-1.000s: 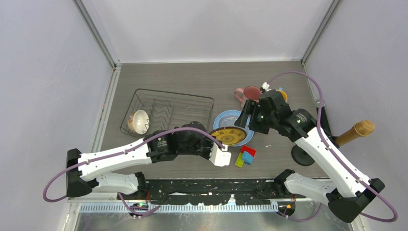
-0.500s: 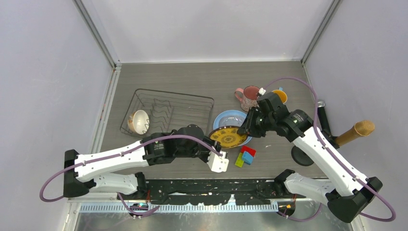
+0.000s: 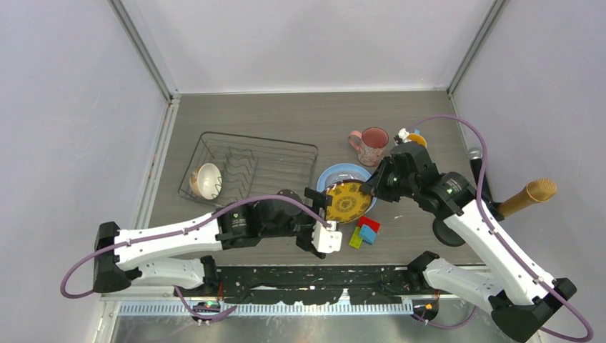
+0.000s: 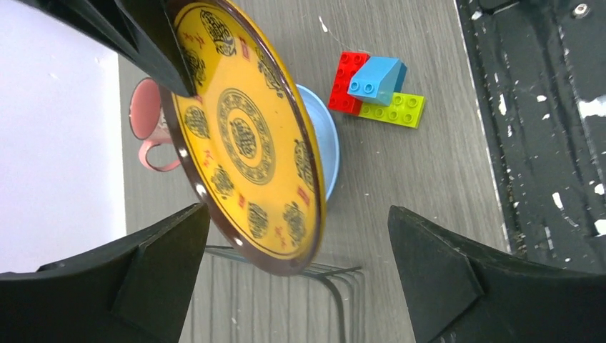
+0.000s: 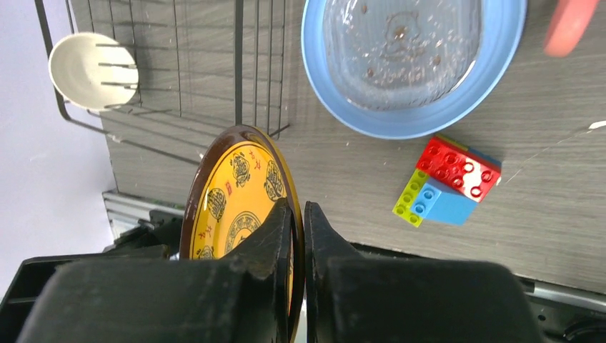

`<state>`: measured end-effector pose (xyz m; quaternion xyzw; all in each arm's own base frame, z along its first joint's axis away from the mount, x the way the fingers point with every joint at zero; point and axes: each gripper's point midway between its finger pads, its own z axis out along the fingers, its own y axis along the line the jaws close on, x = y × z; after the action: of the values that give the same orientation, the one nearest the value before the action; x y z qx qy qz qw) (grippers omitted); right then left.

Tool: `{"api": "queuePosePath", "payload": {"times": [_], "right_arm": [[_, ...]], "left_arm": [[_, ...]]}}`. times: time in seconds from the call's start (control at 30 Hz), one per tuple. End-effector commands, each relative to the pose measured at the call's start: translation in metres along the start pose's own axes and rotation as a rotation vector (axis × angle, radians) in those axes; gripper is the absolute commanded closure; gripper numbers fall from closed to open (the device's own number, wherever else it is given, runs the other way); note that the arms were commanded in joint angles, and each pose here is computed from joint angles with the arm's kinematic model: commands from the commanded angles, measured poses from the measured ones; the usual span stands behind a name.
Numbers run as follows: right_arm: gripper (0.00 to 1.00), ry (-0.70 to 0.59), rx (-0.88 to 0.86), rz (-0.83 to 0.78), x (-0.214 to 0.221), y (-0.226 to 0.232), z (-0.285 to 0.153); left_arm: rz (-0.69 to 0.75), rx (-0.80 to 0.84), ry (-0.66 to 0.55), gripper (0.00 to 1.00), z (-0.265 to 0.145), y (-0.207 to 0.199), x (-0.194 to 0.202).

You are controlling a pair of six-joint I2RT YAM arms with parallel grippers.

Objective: Unload the mixed dishes from the dish rack
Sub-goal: Place the plate at the center of the board.

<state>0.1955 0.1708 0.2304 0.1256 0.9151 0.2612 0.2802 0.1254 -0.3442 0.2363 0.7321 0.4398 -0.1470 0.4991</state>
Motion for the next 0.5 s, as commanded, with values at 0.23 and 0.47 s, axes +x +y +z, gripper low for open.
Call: {"api": "queuePosePath", "payload": {"times": [0.23, 0.47], "right_arm": [[1.00, -0.408, 0.168, -0.038, -0.068, -0.037, -0.007], [1.00, -0.491, 0.318, -0.090, -0.086, -0.061, 0.020]], "left_arm": [[-0.351, -0.339, -0.168, 0.00, -0.043, 0.046, -0.019], [-0.755, -0.815, 0.019, 0.00, -0.084, 0.088, 0.040]]}}
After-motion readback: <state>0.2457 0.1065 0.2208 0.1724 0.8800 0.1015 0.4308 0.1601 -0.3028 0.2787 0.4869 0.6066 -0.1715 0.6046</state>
